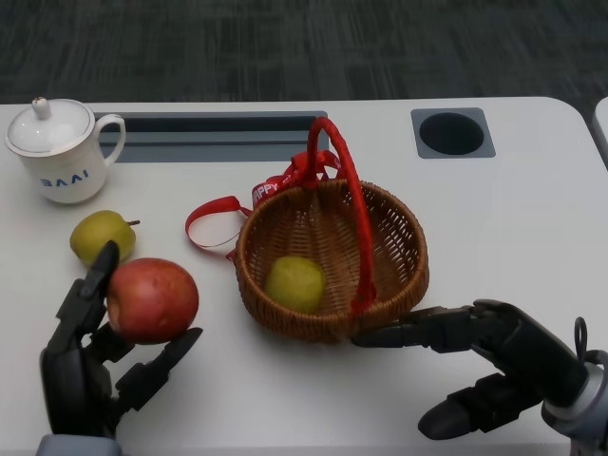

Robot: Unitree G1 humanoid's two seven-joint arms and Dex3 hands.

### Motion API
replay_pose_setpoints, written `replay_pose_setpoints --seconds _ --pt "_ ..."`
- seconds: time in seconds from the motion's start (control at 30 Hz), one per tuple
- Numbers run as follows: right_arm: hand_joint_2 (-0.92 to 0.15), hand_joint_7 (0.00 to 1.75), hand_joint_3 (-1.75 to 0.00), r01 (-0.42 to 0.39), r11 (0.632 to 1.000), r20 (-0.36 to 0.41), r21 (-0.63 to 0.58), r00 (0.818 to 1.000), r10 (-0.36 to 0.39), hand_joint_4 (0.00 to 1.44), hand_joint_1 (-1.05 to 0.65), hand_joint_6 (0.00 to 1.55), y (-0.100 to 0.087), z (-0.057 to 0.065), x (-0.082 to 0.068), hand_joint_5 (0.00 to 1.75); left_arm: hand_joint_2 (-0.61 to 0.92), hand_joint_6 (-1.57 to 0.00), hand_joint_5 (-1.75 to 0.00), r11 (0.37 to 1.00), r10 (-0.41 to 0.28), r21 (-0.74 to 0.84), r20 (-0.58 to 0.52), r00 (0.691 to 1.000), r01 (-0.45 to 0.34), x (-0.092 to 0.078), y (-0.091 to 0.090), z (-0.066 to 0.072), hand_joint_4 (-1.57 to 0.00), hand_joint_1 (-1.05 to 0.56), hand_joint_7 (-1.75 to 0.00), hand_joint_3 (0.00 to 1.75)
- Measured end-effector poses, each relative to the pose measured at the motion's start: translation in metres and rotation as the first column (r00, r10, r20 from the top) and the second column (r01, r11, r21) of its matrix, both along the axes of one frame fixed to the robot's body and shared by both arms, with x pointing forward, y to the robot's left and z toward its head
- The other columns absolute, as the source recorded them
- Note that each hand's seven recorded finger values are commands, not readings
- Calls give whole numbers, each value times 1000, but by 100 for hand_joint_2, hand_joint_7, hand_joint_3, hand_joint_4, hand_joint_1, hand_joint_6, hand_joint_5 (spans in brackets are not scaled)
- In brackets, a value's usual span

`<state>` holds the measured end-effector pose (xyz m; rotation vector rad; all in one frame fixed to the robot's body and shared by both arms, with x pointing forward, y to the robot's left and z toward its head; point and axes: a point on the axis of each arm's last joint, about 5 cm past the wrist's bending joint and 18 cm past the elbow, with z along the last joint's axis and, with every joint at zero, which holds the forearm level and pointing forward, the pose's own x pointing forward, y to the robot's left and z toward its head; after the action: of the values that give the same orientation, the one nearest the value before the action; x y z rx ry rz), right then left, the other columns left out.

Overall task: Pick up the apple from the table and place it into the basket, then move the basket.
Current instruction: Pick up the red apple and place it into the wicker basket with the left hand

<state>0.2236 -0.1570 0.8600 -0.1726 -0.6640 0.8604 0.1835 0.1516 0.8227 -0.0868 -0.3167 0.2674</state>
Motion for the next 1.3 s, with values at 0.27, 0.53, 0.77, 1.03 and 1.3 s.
replay_pose_setpoints --seconds 0.27,0.53,0.77,1.03,1.3 --pt "-92 1 -3 -6 1000 -24 1 1000 6 77 -49 70 0 -2 -1 0 78 -81 0 961 -182 235 129 975 149 6 9 51 -92 -35 0 0" --pt "-92 0 -2 -13 1000 -23 5 1000 13 77 -49 70 2 -1 -1 0 78 -82 -1 918 -275 333 150 950 214 17 7 78 -93 -32 0 0" --pt "-92 0 -2 -16 1000 -32 7 999 16 76 -48 70 2 -2 -4 0 79 -81 0 899 -336 343 142 931 272 36 -4 88 -93 -33 0 1" --pt "-92 0 -3 -24 1000 -39 -3 999 24 77 -49 70 2 -3 -8 1 80 -81 0 878 -375 336 41 926 341 61 -15 77 -93 -41 0 0" --pt "-92 0 -4 -18 1000 -37 -6 999 18 78 -49 70 2 -3 -9 1 78 -79 0 846 -389 364 -80 918 390 88 -25 67 -91 -40 0 0"
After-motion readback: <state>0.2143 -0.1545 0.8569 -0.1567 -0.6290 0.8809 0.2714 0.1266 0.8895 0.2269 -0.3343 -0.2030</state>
